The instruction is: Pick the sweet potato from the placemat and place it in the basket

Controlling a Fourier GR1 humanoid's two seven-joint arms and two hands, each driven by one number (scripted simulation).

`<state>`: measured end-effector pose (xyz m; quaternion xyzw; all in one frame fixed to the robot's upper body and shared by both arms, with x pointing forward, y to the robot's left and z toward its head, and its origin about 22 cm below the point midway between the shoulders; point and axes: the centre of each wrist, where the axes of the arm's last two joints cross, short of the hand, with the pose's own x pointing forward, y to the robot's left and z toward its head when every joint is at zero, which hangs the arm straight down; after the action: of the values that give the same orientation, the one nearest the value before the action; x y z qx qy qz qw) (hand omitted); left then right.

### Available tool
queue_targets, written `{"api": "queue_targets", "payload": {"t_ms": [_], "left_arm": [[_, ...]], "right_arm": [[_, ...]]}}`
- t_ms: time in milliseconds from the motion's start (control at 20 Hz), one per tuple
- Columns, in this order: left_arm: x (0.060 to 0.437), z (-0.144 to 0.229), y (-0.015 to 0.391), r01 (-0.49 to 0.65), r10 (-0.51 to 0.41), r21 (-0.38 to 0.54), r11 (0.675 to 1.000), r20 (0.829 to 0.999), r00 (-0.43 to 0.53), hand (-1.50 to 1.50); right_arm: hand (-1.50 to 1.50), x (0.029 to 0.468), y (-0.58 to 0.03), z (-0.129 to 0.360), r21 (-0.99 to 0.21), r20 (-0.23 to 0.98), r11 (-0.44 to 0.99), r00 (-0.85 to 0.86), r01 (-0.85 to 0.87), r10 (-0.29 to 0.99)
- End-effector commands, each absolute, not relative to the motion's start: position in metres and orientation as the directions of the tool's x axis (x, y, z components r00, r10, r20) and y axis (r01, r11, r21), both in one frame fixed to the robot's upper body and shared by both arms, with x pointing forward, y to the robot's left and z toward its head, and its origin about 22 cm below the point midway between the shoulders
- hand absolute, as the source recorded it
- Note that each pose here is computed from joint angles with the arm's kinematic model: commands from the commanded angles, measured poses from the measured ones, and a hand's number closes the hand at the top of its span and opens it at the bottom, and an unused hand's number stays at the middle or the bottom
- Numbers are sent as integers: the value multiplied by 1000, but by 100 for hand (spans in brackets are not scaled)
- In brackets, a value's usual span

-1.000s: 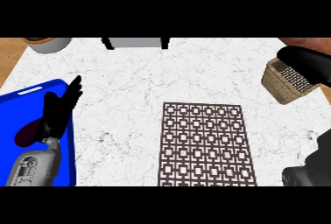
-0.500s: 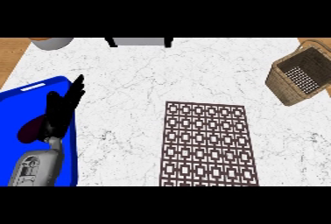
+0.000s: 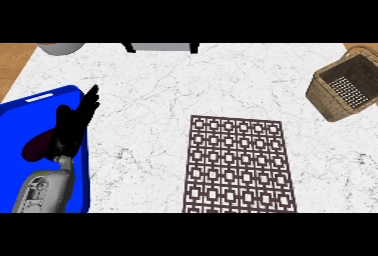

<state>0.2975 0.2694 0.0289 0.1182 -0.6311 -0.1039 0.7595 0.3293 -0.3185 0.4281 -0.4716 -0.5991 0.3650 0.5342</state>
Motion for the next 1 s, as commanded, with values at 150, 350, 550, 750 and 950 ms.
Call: {"api": "queue_targets", "payload": {"t_ms": [150,350,550,750,950], "left_arm": [[299,31,266,3,-311,317,949,930,198,0],[305,41,272,14,-323,326,945,930,177,0],[299,25,276,23,-327,328,944,927,183,0],[301,33,280,21,-321,323,946,929,185,0],[304,27,259,13,-308,311,950,934,182,0]], "right_arm": [[150,351,-392,388,-952,272,266,14,151,962],[150,361,-423,385,-939,315,316,-33,135,949],[150,385,-419,353,-952,290,292,-38,94,956],[150,398,-415,328,-963,259,261,-39,69,965],[150,401,-434,311,-931,364,363,-22,-28,931]]}}
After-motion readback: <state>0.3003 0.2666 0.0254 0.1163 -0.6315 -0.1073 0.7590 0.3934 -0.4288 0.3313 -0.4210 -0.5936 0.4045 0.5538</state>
